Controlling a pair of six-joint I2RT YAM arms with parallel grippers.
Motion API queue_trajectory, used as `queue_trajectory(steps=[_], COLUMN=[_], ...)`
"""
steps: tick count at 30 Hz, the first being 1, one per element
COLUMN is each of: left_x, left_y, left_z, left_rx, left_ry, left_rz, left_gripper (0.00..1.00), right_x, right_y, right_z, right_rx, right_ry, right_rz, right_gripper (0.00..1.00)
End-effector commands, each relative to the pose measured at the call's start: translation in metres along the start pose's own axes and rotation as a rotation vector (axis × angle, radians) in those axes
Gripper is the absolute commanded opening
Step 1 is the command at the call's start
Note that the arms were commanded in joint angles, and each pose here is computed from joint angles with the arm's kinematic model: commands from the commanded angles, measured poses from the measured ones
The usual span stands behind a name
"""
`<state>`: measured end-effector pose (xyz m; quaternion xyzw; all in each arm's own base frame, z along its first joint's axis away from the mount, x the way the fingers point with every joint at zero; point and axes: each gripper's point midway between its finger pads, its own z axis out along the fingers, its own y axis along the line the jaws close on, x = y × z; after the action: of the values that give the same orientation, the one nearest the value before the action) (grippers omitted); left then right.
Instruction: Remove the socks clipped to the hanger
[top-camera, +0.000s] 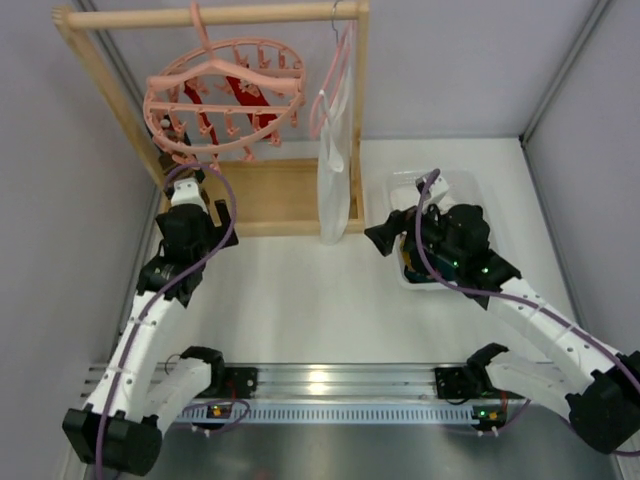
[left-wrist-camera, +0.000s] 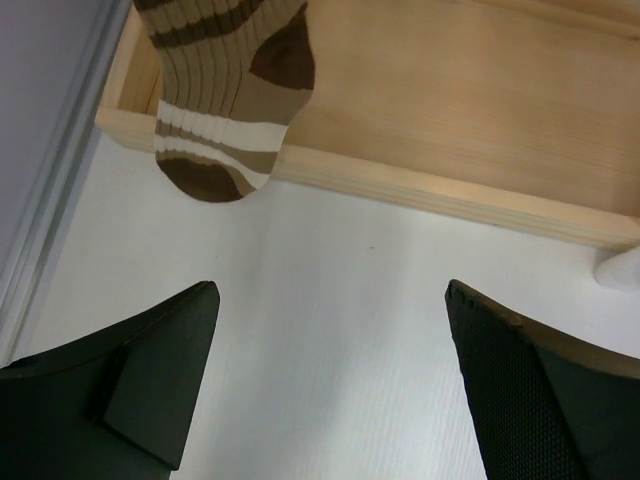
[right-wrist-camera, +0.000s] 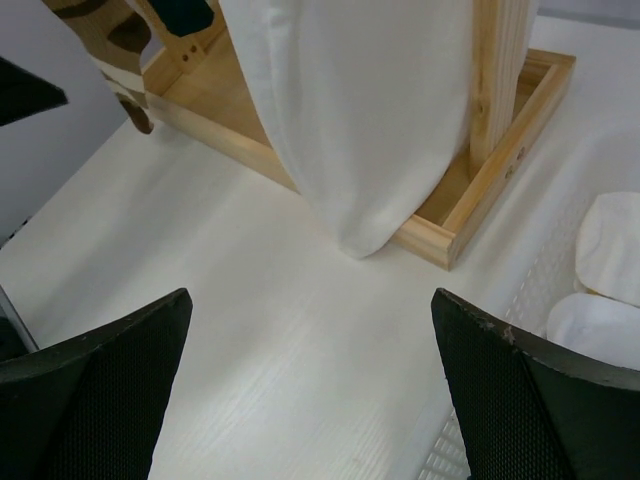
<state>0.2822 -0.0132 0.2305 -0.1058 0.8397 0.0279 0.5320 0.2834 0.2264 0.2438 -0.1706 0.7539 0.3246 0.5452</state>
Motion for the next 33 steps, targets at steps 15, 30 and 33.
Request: queue_trajectory(steps=[15,30,33], left_x=[-0.007,-0.013,-0.020], left_y=[0.021,0.065,0.049], left_z=[0.112,0.136,0.141], left_rx=[0.090,0.162,0.254], left_ry=[-0.091,-0.137,-0.150], left_rz=[0.207,0.173,0.152], left_gripper=[0.98,0.98,0.93], right_x=[-0.018,-0.015,-0.015], right_y=[0.047,0.056,0.058], right_z=[-0.023,-0.020,-0.020], right_rx=[-0.299,-0.372,-0.382], right_ry=[-0.116,-0.104,-0.107], right_rz=[-0.135,-0.166,-0.165], right_gripper=[1.00,0.99,0.99])
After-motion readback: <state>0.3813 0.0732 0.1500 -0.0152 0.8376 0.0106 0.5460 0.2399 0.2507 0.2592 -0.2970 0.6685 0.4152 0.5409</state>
